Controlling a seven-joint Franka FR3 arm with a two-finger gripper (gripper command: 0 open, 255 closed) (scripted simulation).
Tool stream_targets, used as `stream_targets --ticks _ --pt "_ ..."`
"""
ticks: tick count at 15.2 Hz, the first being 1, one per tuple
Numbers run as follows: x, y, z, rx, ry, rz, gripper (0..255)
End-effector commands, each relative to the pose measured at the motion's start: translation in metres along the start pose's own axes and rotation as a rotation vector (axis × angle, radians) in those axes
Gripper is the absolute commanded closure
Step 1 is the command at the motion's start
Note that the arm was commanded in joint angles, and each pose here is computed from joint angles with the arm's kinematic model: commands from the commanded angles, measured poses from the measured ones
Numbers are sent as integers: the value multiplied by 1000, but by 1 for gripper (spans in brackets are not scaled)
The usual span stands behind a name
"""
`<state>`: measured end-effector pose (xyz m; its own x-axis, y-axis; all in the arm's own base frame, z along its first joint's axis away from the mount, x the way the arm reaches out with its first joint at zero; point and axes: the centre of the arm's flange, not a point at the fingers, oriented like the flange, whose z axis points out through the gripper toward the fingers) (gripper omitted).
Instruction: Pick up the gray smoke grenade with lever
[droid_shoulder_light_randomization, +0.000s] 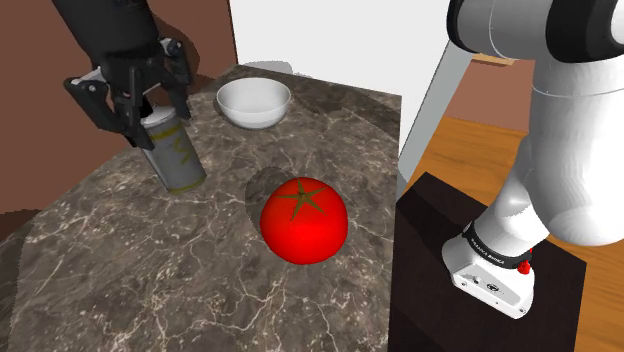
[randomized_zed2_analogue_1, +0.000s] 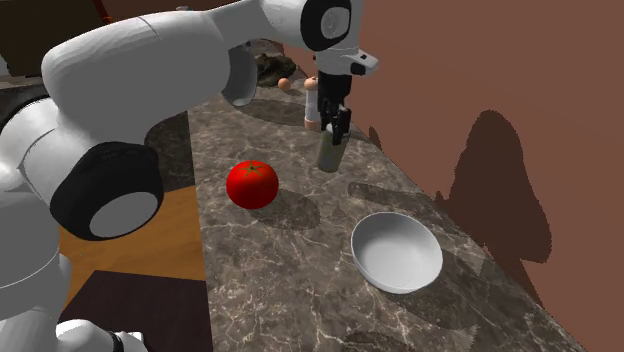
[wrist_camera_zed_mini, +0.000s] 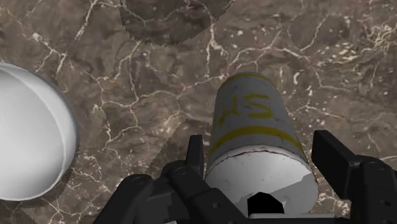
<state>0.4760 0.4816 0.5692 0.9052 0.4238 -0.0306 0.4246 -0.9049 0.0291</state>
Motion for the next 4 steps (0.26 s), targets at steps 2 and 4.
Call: stream_targets --ticks 2,4 --pt "-1 1 -16 0 0 0 255" --pt "-1 1 -17 0 0 0 255"
